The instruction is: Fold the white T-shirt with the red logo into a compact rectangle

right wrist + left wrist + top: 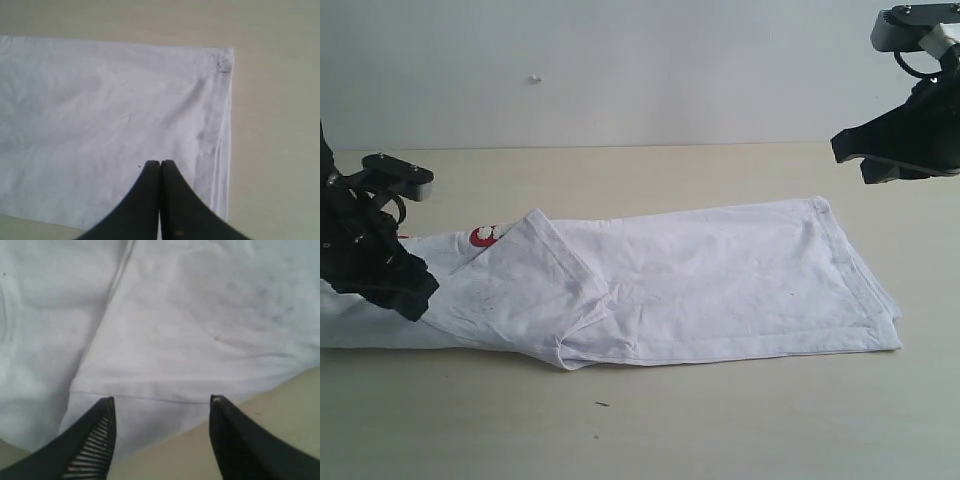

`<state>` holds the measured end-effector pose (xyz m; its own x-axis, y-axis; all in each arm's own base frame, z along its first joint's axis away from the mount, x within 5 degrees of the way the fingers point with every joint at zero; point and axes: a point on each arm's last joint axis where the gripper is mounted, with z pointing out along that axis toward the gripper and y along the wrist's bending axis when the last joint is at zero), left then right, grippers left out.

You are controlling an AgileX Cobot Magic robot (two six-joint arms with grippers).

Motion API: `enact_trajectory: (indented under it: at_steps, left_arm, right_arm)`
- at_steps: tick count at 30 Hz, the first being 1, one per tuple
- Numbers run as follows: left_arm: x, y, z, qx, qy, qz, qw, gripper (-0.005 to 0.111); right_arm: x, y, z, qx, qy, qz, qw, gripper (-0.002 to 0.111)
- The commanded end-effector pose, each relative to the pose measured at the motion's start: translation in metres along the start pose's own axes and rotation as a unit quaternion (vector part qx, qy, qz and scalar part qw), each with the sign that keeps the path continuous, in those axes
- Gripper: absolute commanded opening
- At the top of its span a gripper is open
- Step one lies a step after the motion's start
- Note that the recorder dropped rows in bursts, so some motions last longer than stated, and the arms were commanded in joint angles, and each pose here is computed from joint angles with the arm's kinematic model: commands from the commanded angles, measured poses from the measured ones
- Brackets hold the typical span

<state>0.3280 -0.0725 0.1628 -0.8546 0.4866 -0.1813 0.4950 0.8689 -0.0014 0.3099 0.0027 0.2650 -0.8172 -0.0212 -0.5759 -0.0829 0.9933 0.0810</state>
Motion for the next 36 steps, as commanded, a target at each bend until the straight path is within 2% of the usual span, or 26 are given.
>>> enact_trajectory:
  at_steps: [1, 10, 17, 22, 25, 29, 33, 35, 36]
  left_arm:
    - [-0.007, 0.003, -0.002, -0.013, -0.044, -0.007, 0.999, 0.055]
    - [-0.005, 0.013, 0.019, -0.012, -0.027, -0.014, 0.999, 0.055]
    - [-0.001, 0.026, 0.02, -0.019, -0.029, -0.028, 0.999, 0.055]
    - [0.004, 0.023, 0.021, -0.005, 0.001, -0.021, 1.0, 0.055]
    - [0.011, 0.015, 0.023, 0.039, 0.039, 0.008, 0.998, 0.055]
    - [0.011, 0.015, 0.023, 0.041, 0.042, 0.008, 0.998, 0.054]
    - [0.016, 0.015, 0.022, 0.042, 0.069, 0.022, 0.997, 0.028]
    - [0.017, 0.015, 0.022, 0.042, 0.072, 0.024, 0.996, 0.003]
    - [0.017, 0.015, 0.022, 0.042, 0.075, 0.024, 0.996, 0.0]
  right_arm:
    - [0.001, -0.001, -0.002, 0.0, -0.002, 0.001, 1.0, 0.0]
    - [0.0, -0.001, -0.002, 0.002, -0.009, 0.001, 1.0, 0.0]
    - [0.0, -0.001, -0.002, 0.002, -0.008, 0.001, 1.0, 0.0]
    - [0.0, -0.001, -0.002, 0.002, -0.008, 0.001, 1.0, 0.0]
    - [0.0, -0.001, -0.002, 0.001, -0.006, 0.001, 1.0, 0.0]
    - [0.001, -0.001, -0.002, 0.0, -0.002, 0.001, 1.0, 0.0]
    - [0.001, -0.001, -0.002, 0.0, -0.001, 0.001, 1.0, 0.0]
    - [0.001, -0.001, -0.002, 0.0, -0.001, 0.001, 1.0, 0.0]
    - [0.001, -0.001, -0.002, -0.001, -0.001, 0.002, 1.0, 0.0]
